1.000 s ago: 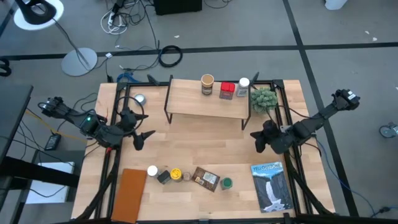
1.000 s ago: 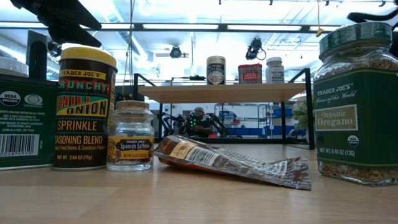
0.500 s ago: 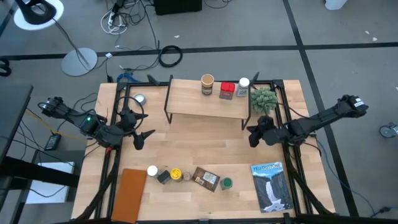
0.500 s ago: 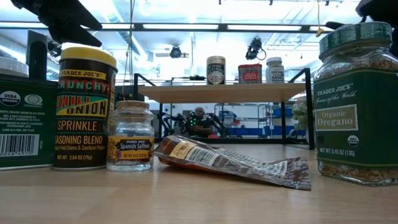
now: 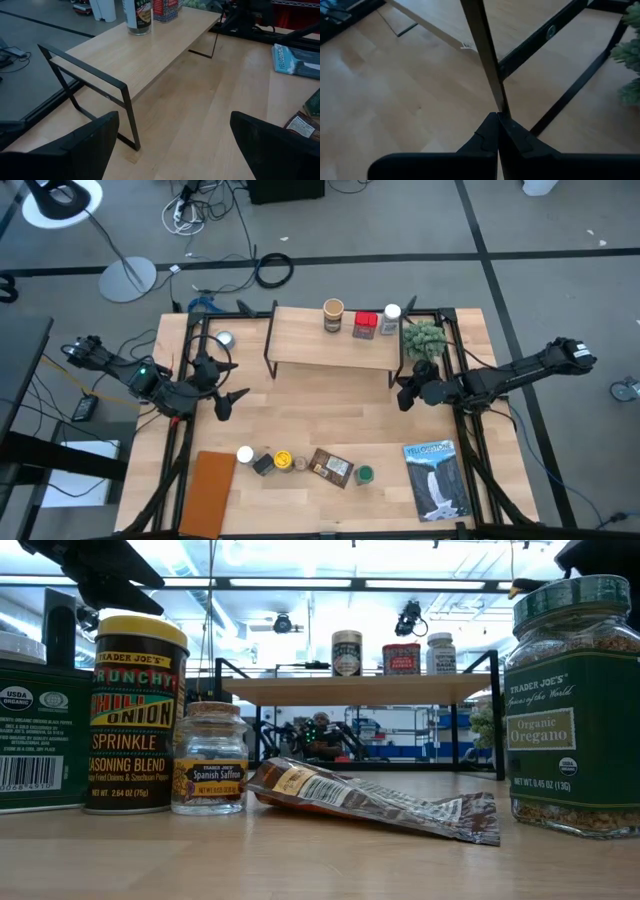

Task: Shelf spices
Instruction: Adjust the shelf

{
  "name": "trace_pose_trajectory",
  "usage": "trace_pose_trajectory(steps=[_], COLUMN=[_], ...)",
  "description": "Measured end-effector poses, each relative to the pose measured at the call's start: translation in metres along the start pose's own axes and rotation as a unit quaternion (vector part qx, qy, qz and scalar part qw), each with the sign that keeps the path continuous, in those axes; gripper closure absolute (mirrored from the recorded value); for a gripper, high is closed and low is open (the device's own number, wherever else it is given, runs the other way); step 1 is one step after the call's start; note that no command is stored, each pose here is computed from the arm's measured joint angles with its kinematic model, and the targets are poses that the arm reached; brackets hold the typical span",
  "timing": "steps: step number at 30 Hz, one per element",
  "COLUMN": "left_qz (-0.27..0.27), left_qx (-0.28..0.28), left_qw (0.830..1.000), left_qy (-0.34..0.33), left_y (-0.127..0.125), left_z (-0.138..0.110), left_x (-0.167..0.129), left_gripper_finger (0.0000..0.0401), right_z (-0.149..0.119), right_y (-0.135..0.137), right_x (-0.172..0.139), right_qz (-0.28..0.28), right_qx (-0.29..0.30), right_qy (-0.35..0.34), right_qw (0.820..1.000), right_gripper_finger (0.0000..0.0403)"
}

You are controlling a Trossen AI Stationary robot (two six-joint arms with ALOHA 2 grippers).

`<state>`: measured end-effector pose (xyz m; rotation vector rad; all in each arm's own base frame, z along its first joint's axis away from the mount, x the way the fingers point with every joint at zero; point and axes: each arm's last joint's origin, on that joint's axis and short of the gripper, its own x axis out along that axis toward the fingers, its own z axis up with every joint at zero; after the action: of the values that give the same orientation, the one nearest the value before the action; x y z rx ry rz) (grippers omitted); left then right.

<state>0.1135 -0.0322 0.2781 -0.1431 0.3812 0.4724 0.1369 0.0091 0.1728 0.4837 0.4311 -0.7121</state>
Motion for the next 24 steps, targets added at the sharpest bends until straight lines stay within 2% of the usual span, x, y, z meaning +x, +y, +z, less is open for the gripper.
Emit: trace_pose_trajectory(steps=[24], left_qz=[0.0], left_qx=[0.001], left_qw=[1.0], left_qy=[0.0], left_y=[0.0], left_z=[0.0], left_x=[0.0], left_gripper_finger=[0.0014], right_z=[0.013], right_y=[-0.009], right_x=[0.009], right_qz=[-0.037], right_qx=[0.005], right_qy=[-0.025], right_qw=[0.999], right_gripper_finger=[0.0403])
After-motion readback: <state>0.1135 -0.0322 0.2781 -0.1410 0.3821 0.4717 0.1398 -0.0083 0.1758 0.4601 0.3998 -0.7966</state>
